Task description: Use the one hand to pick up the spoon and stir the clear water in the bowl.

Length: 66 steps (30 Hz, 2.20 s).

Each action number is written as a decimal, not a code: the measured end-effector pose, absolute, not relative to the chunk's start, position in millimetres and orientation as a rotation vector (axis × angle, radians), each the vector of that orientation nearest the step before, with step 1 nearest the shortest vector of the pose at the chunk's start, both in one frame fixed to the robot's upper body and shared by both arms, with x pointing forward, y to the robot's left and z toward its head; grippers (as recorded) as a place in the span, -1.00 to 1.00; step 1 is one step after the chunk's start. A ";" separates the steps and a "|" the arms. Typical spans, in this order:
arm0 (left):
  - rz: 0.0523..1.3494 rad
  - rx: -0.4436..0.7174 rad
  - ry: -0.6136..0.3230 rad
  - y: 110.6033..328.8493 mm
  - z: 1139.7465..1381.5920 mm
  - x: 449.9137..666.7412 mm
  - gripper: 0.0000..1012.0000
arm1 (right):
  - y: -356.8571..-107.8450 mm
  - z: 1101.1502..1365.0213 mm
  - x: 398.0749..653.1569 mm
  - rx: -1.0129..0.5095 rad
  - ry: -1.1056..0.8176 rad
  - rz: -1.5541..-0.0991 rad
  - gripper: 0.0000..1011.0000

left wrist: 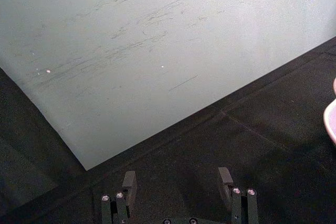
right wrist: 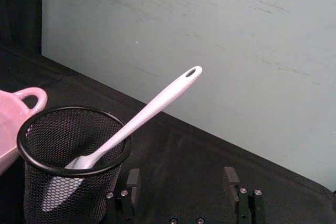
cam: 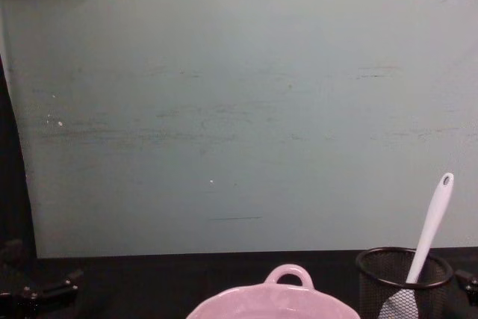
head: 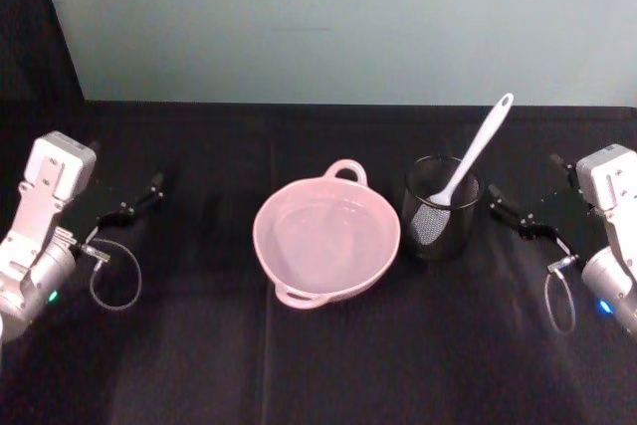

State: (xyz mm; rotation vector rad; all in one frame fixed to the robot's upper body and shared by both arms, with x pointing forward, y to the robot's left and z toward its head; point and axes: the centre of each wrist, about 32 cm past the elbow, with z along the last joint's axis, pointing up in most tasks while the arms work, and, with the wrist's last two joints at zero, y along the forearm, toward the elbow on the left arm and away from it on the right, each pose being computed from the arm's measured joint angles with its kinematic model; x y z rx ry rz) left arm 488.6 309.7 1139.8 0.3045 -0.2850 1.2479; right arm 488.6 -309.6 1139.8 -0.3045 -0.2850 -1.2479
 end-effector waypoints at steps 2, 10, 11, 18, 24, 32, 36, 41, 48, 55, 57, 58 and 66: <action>1.248 0.304 -0.285 309.7 1139.8 488.6 1.00 | -309.6 1139.8 488.6 -0.305 -0.285 -1.248 0.98; 1.248 0.304 -0.285 309.7 1139.8 488.6 1.00 | -309.6 1139.8 488.6 -0.305 -0.285 -1.248 0.98; 1.248 0.304 -0.285 309.7 1139.8 488.6 1.00 | -309.6 1139.8 488.6 -0.304 -0.285 -1.248 0.98; 1.248 0.304 -0.285 309.7 1139.8 488.6 1.00 | -309.6 1139.8 488.6 -0.304 -0.285 -1.248 0.98; 1.248 0.304 -0.285 309.7 1139.8 488.6 1.00 | -309.6 1139.8 488.6 -0.304 -0.285 -1.248 0.98; 1.248 0.304 -0.285 309.7 1139.8 488.6 1.00 | -309.7 1145.2 486.8 -0.308 -0.294 -1.247 0.98; 1.248 0.304 -0.285 309.6 1139.8 488.6 1.00 | -312.4 1151.2 482.4 -0.307 -0.300 -1.256 0.98; 1.248 0.304 -0.285 309.7 1139.8 488.6 1.00 | -321.6 1164.3 473.4 -0.270 -0.272 -1.270 0.98; 1.248 0.304 -0.285 309.7 1139.8 488.6 1.00 | -336.3 1186.4 464.1 -0.118 -0.065 -1.220 0.98; 1.248 0.304 -0.285 309.7 1139.8 488.6 1.00 | -345.2 1205.6 469.9 0.012 0.200 -1.127 0.98; 1.248 0.304 -0.285 309.7 1139.8 488.6 1.00 | -347.1 1210.5 476.3 0.042 0.284 -1.094 0.98; 1.248 0.304 -0.285 309.7 1139.8 488.6 1.00 | -347.9 1211.7 479.0 0.051 0.312 -1.083 0.98; 1.248 0.304 -0.285 309.7 1139.8 488.6 1.00 | -349.1 1215.4 509.1 0.123 0.541 -1.017 0.98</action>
